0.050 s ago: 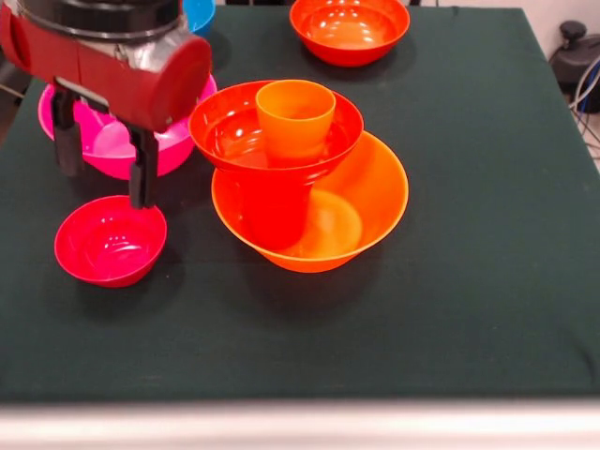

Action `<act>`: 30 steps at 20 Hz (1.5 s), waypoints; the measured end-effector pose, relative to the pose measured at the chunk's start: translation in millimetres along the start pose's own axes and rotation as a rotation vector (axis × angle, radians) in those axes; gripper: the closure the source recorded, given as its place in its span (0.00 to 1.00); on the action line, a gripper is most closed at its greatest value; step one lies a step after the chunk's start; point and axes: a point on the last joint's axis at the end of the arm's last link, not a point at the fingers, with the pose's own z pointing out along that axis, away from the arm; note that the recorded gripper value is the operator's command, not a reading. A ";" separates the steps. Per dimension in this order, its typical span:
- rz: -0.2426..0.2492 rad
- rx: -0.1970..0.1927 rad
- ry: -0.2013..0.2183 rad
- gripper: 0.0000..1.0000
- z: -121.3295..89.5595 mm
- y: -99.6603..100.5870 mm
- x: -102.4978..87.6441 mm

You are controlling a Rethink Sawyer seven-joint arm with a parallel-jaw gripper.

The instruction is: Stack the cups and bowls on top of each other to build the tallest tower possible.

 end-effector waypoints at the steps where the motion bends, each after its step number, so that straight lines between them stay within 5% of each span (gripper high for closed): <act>1: 0.001 -0.001 -0.001 0.00 -3.6 -1.0 -0.5; 10: 0.040 0.004 0.050 0.00 -29.0 -23.3 14.8; 21: 0.082 0.026 0.169 0.00 -26.5 -51.3 58.4; 30: 0.090 0.036 0.208 0.00 -19.8 -57.9 73.7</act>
